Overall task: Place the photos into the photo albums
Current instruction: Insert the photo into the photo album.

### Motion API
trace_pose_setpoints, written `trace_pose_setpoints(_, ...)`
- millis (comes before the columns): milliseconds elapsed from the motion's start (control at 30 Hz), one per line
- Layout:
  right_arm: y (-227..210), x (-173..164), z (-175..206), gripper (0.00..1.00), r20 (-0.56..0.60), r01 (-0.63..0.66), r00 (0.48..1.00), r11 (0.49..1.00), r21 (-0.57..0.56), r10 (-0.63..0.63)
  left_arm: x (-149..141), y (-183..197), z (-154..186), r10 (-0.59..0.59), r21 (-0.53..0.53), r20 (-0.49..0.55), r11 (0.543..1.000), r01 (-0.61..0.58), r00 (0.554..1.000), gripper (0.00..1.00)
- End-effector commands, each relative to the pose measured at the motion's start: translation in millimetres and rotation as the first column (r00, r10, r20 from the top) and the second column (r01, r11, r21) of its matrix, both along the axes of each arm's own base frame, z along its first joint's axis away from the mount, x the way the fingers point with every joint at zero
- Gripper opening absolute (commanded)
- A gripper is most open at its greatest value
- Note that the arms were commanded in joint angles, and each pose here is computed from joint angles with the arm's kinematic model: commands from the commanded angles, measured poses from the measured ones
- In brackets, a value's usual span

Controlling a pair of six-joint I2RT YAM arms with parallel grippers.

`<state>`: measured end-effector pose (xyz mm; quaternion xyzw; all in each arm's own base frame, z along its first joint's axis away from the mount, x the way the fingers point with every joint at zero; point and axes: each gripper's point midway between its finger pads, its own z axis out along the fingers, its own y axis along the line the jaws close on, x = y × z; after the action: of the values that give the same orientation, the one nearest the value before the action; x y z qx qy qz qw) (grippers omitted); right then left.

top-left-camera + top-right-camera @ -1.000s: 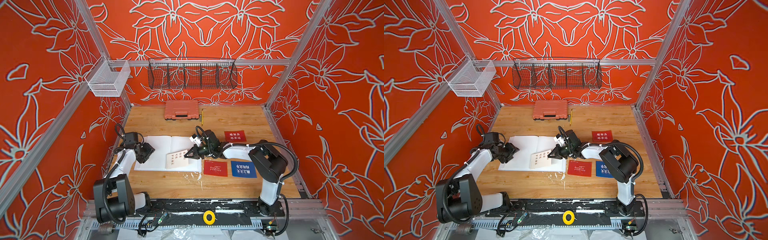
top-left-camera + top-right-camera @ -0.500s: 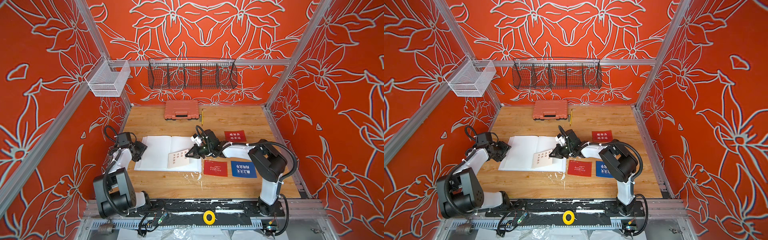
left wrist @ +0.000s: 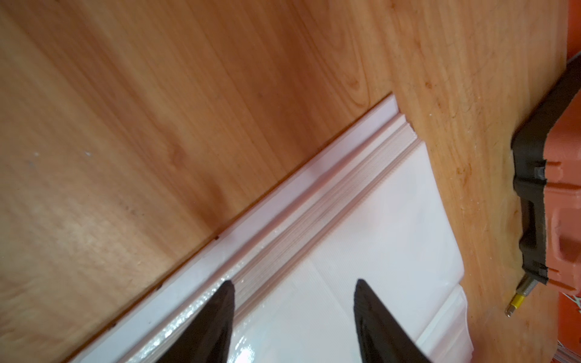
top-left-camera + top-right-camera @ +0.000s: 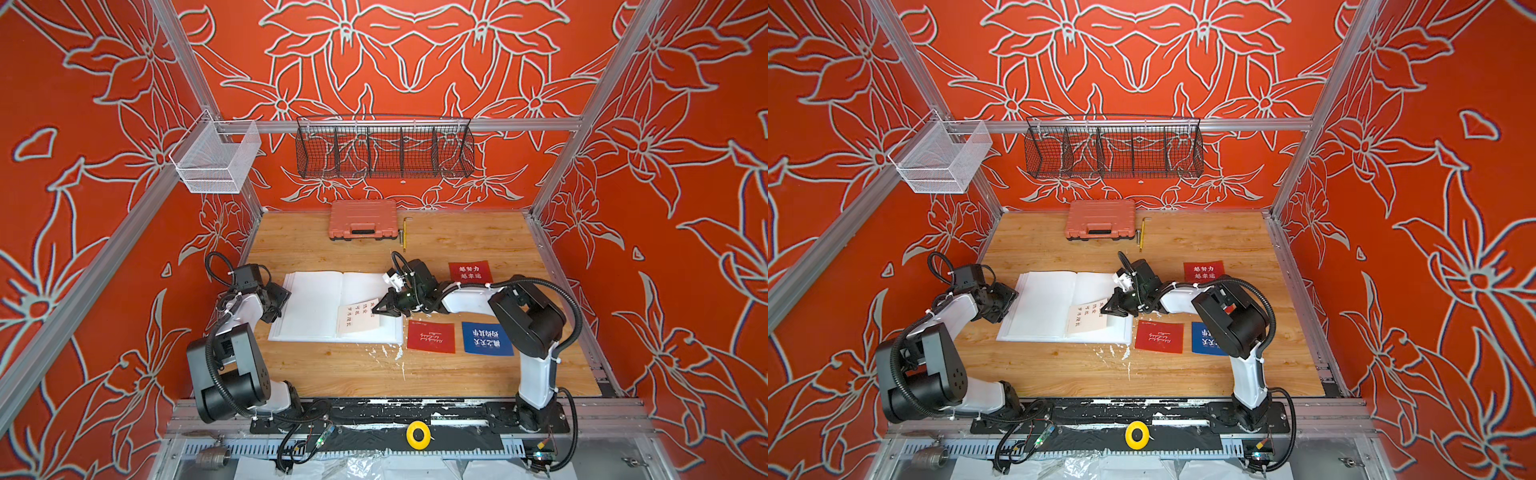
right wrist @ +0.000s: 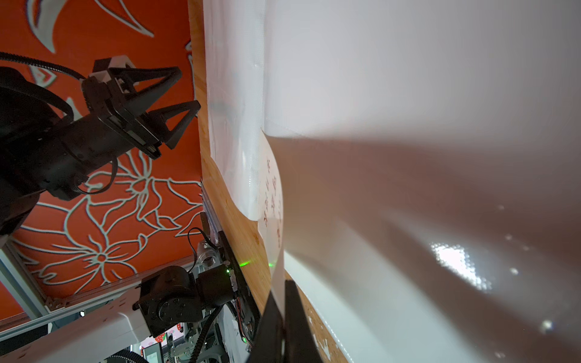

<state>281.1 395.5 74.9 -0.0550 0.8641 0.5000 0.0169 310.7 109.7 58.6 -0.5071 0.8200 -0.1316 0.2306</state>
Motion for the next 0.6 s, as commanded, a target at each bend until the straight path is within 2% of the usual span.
trace_pose_setpoints(0, 4, 6, -3, 0.00, -0.015, 0.012, 1.000, 1.000, 0.002, -0.012, 3, 10, -1, 0.030, 0.025, -0.010, 0.999, -0.030, 1.000, 0.59)
trace_pose_setpoints(567, 13, 10, -9, 0.00, -0.035, 0.001, 0.999, 0.999, 0.054, 0.001, -6, -1, -32, 0.015, -0.039, -0.073, 0.999, -0.018, 0.997, 0.58)
